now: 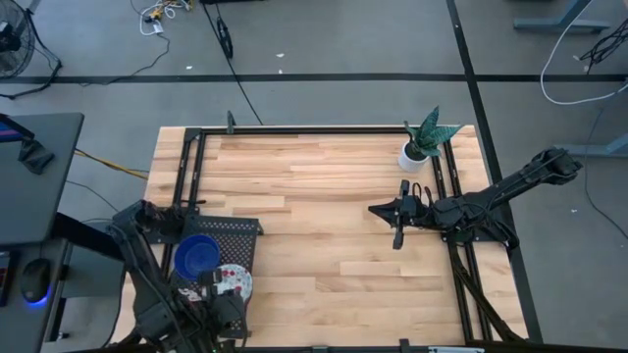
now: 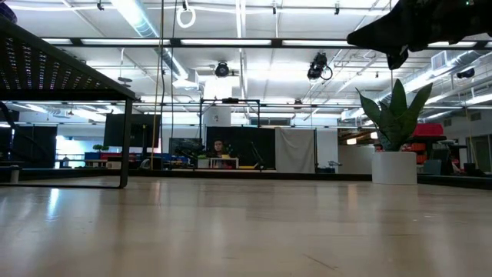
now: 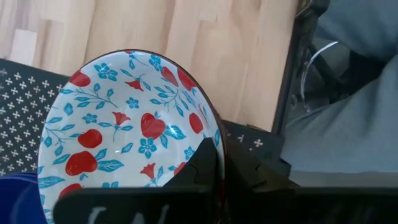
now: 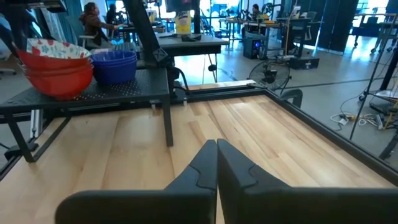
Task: Pick & Place Mini bowls
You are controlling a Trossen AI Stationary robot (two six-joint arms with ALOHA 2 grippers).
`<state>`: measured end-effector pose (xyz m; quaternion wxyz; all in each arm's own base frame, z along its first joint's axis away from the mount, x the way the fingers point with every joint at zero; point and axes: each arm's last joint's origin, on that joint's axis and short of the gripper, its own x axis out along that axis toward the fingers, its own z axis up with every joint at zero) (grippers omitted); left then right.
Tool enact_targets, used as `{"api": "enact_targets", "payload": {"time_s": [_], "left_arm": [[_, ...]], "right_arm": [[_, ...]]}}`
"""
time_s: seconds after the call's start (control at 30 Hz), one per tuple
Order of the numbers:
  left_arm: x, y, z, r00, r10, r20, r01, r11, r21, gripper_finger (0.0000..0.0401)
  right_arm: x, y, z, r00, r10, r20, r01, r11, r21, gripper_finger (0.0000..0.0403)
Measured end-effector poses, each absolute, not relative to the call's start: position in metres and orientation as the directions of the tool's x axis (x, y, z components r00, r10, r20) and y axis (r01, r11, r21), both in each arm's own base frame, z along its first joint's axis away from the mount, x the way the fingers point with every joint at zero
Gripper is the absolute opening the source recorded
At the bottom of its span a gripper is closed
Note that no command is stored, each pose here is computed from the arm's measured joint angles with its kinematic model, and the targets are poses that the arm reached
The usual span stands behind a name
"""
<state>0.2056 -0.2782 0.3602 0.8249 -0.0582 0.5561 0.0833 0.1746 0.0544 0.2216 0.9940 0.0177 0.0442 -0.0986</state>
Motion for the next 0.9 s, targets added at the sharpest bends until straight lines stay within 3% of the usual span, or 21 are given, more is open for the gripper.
{"api": "enact_targets", "payload": {"time_s": [0.47, 0.9], "left_arm": [[0.2032, -0.2798, 0.3490, 0.319, 0.086, -0.944, -0.178, 0.984, 0.029, 0.0015], [0.2032, -0.2793, 0.3490, 0.315, 0.086, -0.945, -0.242, 0.970, 0.008, 0.0090]], "right_arm": [[0.1746, 0.0545, 0.2217, 0.977, -0.194, -0.091, 0.197, 0.980, 0.027, 0.0004], [0.1747, 0.0553, 0.2216, 0.982, -0.167, -0.092, 0.171, 0.985, 0.028, 0.0004]]}}
